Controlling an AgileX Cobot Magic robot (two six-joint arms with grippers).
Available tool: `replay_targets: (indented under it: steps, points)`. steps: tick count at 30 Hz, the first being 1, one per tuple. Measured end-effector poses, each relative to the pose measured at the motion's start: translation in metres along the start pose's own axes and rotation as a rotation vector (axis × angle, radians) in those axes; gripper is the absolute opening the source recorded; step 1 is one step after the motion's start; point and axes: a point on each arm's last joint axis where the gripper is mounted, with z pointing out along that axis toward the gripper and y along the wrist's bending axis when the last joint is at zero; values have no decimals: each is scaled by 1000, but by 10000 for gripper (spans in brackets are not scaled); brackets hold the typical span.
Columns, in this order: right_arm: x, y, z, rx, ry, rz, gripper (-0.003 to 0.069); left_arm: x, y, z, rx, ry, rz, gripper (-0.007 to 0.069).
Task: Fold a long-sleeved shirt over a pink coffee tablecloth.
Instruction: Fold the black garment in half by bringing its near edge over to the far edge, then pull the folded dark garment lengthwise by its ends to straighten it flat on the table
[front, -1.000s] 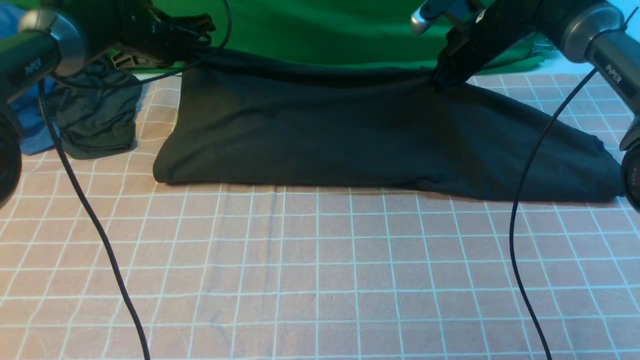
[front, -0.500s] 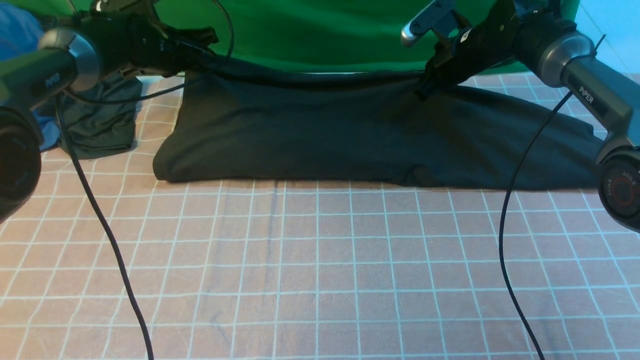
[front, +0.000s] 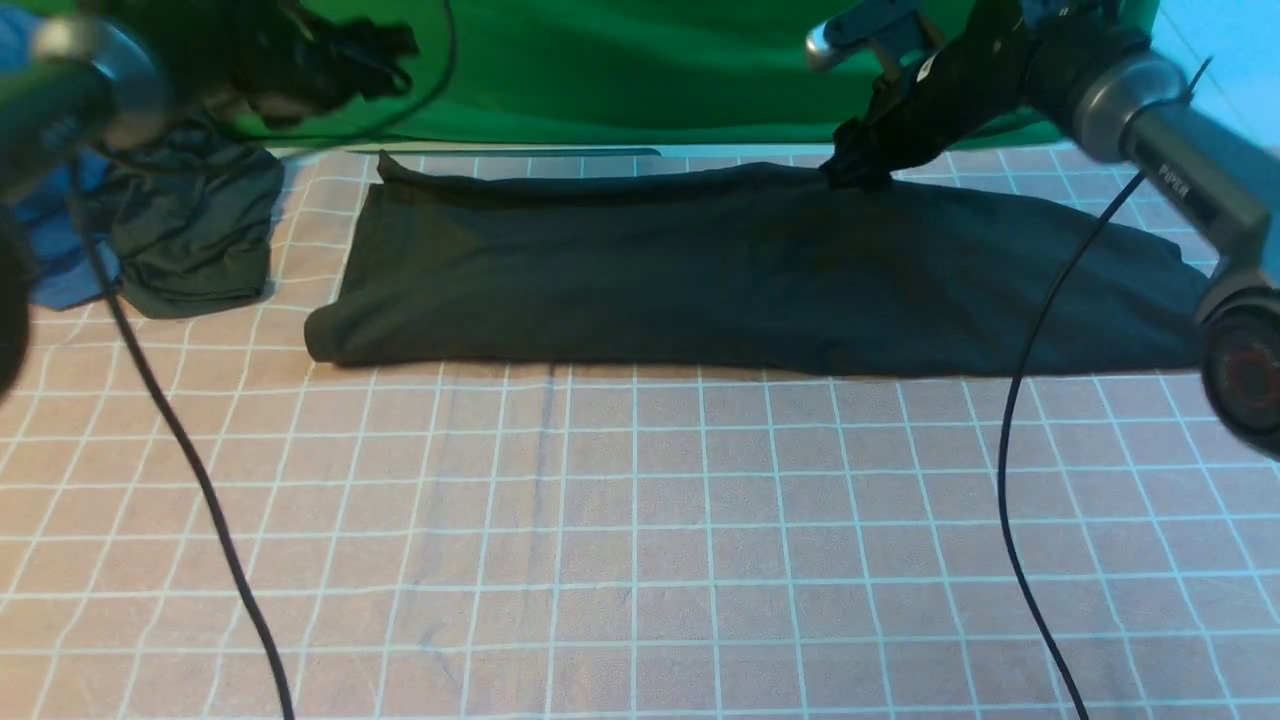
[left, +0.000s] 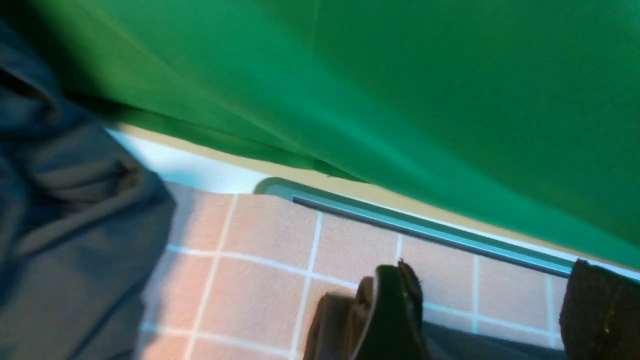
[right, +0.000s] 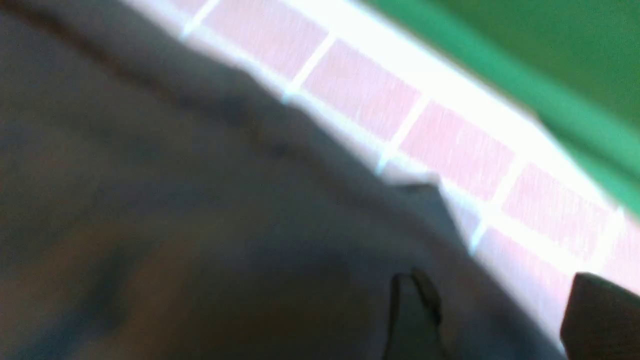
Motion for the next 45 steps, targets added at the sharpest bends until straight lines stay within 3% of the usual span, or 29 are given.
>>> replay_targets:
  steps: [2,4,7,9,12,19,25,30,33,34,38,41,43,45]
  points:
    - [-7,0,-27,-1,44,7,327,-8,-1,-20,-17,37,-11,398]
    - [-14,0,-61,-3,84,4,203,-12,0,-40,-43,97,-4,306]
    - [-24,1,-108,-3,100,5,64,-10,2,-61,-76,223,51,104]
    - [-31,2,-140,7,71,22,39,-6,4,-73,-95,309,94,36]
    - [-31,3,-172,16,56,45,39,6,11,-80,-129,430,103,14]
    - [20,-6,-221,22,177,125,39,50,28,-72,-165,639,95,14]
    - [61,-19,-238,63,205,199,39,62,26,-56,-126,622,71,57]
    - [77,-20,-237,74,210,207,39,67,26,-40,-108,583,60,287]
    - [78,-19,-235,69,207,194,39,79,29,-25,-117,612,55,521]
    - [78,-19,-235,70,205,193,39,81,29,-22,-119,619,54,569]
    - [77,-20,-236,71,203,193,39,101,32,-3,-122,680,36,671]
    - [77,-20,-236,71,201,180,39,108,31,3,-106,705,10,669]
    - [77,-20,-236,70,201,173,39,109,30,3,-95,710,8,588]
    - [77,-20,-236,71,200,172,39,109,29,3,-80,719,7,419]
